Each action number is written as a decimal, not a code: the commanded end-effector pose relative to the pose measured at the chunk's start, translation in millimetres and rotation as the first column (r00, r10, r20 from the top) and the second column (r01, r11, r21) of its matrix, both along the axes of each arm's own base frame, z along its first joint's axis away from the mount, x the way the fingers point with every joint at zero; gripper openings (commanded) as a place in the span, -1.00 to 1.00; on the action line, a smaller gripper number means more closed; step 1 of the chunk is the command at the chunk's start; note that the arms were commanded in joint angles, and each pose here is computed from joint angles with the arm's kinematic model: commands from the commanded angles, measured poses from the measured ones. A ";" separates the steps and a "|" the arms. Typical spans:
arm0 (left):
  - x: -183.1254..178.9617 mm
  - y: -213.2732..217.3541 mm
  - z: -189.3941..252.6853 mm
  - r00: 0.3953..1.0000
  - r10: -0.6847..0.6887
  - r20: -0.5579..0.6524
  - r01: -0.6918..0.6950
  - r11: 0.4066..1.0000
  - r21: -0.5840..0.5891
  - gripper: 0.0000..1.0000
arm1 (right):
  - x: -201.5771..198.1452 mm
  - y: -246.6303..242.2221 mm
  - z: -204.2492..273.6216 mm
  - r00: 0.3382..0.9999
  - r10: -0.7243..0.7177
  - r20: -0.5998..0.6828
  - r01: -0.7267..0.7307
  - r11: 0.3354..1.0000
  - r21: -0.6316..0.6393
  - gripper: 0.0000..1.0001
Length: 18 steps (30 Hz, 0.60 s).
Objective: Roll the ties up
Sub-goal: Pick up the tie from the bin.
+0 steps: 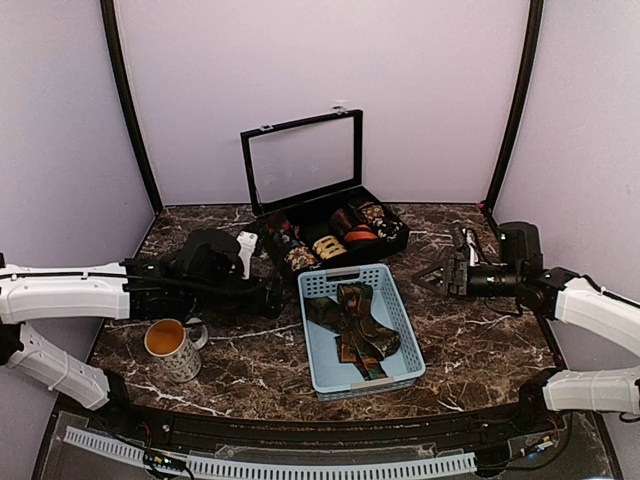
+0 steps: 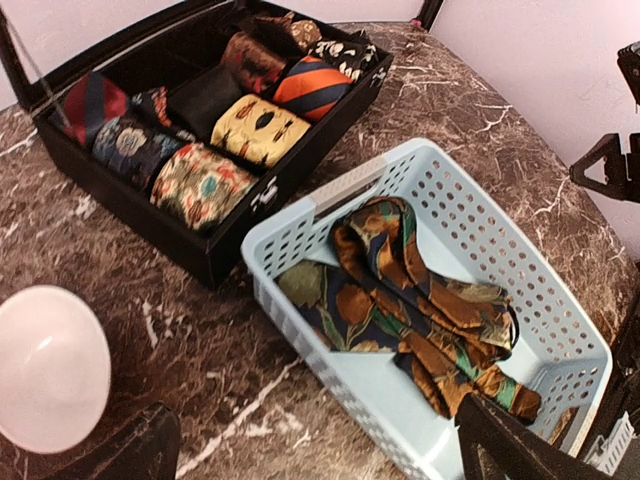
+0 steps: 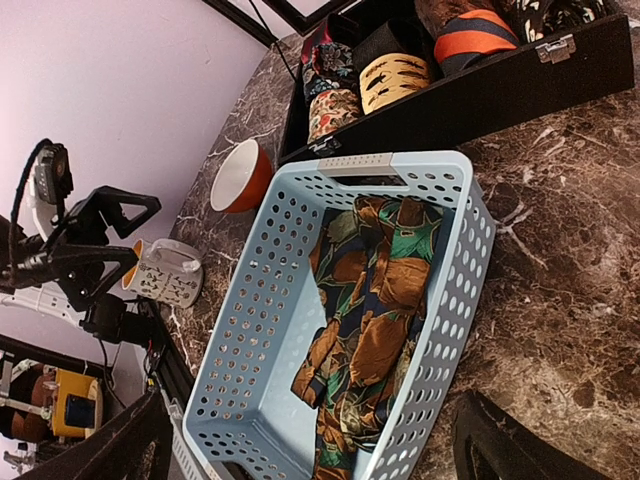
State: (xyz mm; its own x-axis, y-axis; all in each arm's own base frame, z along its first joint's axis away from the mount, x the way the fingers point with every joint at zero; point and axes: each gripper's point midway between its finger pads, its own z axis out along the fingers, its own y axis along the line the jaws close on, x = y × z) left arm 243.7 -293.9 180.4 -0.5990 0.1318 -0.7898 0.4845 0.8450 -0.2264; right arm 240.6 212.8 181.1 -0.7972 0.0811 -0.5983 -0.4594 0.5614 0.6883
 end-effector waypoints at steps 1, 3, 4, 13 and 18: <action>17.7 -28.1 10.8 0.998 -0.061 0.018 0.059 0.994 0.087 0.98 | 4.0 0.7 16.4 0.997 -0.004 0.076 0.004 1.000 0.004 0.93; 23.2 -52.8 10.9 0.993 -0.120 0.015 0.118 0.990 0.074 0.98 | 3.5 0.1 15.6 0.997 -0.008 0.075 0.008 1.000 0.005 0.93; 25.6 -65.1 10.7 0.989 -0.150 0.017 0.149 0.987 0.063 0.98 | 3.5 -0.3 15.2 0.997 -0.012 0.075 0.011 1.000 0.006 0.93; 63.4 -140.5 -34.3 0.986 -0.154 -0.062 0.156 0.988 0.014 0.49 | 3.0 -3.5 14.6 0.996 -0.025 0.085 0.026 1.000 -0.006 0.93; 81.9 -145.1 -63.9 0.993 -0.047 -0.104 0.048 0.999 0.002 0.26 | 3.0 -3.4 15.2 0.996 -0.023 0.087 0.024 1.000 -0.005 0.93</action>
State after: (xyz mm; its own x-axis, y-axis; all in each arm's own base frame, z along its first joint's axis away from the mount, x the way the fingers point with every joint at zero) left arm 309.3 -433.2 109.1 -0.6479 0.2720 -0.7115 0.5702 0.7925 -0.2163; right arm 242.0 208.2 187.1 -0.7728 0.0953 -0.6275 -0.4685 0.5813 0.6653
